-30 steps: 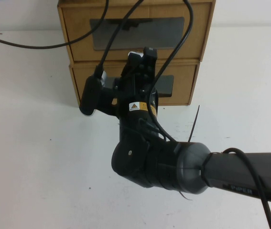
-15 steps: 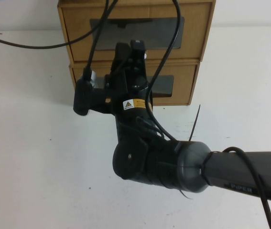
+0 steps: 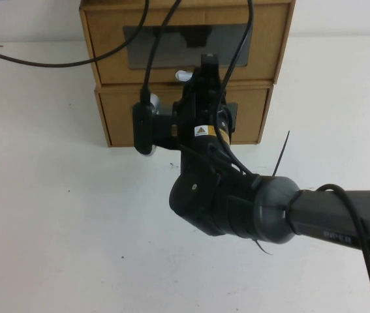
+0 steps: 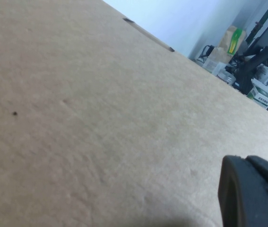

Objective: Open the shoe box

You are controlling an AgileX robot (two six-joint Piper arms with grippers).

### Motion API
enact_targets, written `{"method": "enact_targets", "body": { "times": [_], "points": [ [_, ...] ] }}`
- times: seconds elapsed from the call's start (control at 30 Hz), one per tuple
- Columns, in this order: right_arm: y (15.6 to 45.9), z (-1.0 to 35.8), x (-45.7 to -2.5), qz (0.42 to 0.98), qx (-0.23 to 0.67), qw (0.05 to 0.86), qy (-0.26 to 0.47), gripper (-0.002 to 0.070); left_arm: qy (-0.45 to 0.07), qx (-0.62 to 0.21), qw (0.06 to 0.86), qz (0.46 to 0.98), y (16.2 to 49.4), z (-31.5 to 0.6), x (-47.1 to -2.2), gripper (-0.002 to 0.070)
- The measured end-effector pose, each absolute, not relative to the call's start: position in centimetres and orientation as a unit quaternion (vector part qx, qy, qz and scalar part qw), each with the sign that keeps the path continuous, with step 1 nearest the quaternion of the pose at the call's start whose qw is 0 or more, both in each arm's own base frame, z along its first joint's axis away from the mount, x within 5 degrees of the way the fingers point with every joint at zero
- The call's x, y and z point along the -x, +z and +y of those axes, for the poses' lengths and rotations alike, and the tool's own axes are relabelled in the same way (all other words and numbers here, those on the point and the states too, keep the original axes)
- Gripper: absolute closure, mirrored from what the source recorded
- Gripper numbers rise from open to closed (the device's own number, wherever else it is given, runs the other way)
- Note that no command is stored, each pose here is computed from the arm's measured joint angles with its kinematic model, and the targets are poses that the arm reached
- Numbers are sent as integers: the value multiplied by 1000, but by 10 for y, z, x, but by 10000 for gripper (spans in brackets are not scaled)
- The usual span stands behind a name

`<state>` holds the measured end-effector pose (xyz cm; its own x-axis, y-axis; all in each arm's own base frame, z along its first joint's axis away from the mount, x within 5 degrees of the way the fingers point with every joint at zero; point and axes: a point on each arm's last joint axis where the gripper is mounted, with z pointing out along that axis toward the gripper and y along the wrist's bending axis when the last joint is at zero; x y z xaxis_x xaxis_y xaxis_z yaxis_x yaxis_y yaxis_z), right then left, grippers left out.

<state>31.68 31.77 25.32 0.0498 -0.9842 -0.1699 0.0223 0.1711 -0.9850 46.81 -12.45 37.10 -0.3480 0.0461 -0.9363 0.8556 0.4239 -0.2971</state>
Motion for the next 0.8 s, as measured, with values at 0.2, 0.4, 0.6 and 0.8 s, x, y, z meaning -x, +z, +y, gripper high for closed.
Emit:
{"method": "enact_targets", "body": {
  "times": [0.2, 0.4, 0.6, 0.8],
  "points": [
    [247, 319, -317, 531, 485, 540, -437, 603, -428, -325, 471, 700, 371, -126, -468, 682],
    [244, 325, -316, 522, 513, 543, -412, 445, -427, -327, 472, 699, 371, -126, -468, 682],
    [248, 327, -319, 509, 506, 573, -396, 430, -424, -333, 473, 697, 370, -126, -467, 682],
    [242, 322, -329, 507, 505, 571, -403, 442, -421, -339, 476, 694, 370, -126, -467, 682]
  ]
}}
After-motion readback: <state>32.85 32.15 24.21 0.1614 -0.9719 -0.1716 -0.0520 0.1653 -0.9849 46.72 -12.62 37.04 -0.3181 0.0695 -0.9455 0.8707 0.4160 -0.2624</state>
